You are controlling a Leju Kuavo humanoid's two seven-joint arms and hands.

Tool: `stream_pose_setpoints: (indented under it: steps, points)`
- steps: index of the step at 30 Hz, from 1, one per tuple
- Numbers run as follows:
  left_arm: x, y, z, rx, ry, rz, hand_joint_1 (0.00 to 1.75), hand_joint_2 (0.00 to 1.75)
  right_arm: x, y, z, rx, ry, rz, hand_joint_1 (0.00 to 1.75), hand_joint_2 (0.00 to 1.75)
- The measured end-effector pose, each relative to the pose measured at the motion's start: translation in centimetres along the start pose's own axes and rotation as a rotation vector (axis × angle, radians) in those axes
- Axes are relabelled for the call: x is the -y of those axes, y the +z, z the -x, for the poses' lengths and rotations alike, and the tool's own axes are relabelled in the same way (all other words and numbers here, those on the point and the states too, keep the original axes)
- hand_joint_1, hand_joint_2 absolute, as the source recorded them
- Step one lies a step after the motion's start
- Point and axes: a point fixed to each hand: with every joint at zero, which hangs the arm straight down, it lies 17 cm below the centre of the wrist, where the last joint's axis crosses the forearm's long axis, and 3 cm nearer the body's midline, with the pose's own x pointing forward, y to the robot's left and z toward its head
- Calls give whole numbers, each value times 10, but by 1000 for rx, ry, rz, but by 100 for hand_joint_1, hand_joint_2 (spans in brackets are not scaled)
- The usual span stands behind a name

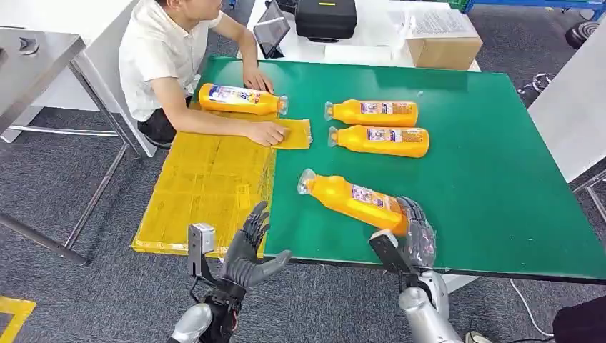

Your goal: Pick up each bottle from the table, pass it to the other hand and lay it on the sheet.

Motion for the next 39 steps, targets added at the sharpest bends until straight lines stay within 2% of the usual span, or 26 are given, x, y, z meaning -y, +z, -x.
stream_pose_setpoints:
  steps: [7,16,19,29,39]
  points:
    - [-13,0,6,-1,78,-35,0,175,10,-10,-59,100,-114,75,175,175]
    - [-12,-1,1,37,87,-32,0,175,14,-10,-97,178,-190,93,175,175]
    - [-6,-3,-2,49,102,-15,0,175,10,-9,-117,208,-231,88,169,175]
    - [32,-13,-52,185,223,89,0,175,-51,11,-192,306,-415,-100,175,175]
    - [39,-19,-75,241,304,112,0,175,-90,35,-244,380,-514,-233,173,175]
